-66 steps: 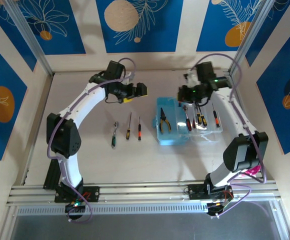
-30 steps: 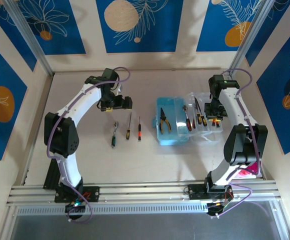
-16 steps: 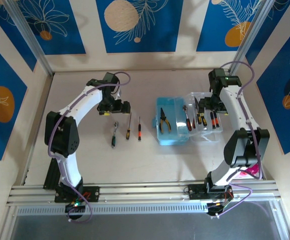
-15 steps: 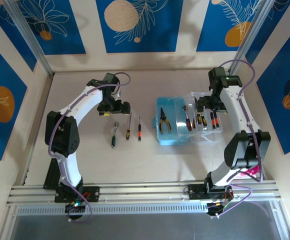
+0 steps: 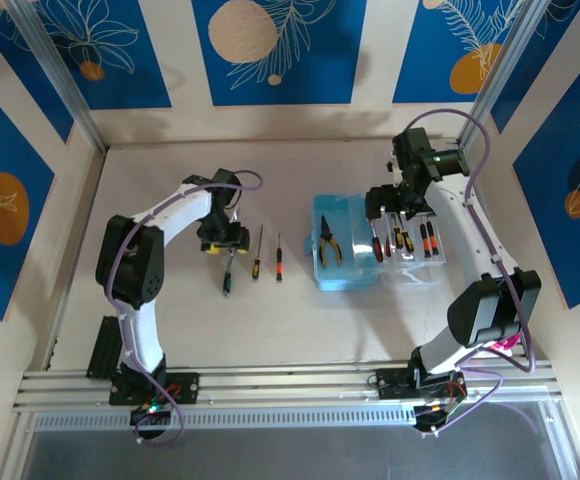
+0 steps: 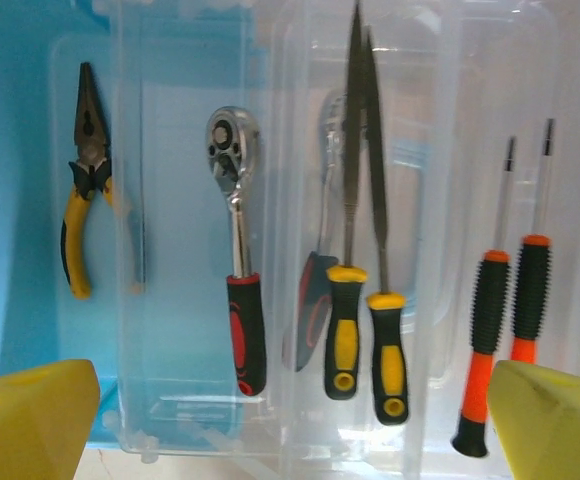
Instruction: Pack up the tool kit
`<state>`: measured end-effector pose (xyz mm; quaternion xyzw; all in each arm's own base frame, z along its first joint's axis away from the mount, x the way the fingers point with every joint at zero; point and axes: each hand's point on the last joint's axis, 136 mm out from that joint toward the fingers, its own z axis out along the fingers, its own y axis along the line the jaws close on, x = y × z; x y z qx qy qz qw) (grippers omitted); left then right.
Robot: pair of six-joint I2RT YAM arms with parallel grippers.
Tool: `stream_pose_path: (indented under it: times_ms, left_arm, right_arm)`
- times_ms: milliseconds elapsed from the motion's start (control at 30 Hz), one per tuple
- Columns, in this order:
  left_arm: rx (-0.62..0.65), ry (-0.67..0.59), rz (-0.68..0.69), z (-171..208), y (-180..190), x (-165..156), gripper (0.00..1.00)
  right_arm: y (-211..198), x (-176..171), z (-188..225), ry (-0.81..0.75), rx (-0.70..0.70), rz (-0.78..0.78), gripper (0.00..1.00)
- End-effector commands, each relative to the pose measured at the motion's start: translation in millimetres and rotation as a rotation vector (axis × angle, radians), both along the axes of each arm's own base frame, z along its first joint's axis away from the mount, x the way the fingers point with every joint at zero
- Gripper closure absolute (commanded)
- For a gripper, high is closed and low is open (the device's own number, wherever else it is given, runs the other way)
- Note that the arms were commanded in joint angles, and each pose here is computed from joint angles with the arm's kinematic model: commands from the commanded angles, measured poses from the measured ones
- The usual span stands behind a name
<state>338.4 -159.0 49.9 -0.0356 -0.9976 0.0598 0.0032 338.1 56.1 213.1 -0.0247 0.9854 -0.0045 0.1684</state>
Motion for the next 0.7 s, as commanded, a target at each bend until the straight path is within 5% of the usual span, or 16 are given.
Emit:
stream_pose_path:
  times_ms: [0,233,567,667]
  left_arm:
    - [0.027,0.039,0.011,-21,3,-7,0.34]
    - [0.008,0.065,0.016,-44,-6,2,0.43]
    - [0.017,0.076,0.001,-49,-7,8,0.94]
    - [0.008,0.076,0.002,-47,-8,5,1.0]
  right_arm:
    - [10,-2,1,0.004,0.022,0.024,0.01]
    - [17,1,2,0.002,0.021,0.051,0.01]
    - [20,-1,-4,0.013,0.026,0.064,0.01]
    - [21,-1,-4,0.011,0.03,0.069,0.01]
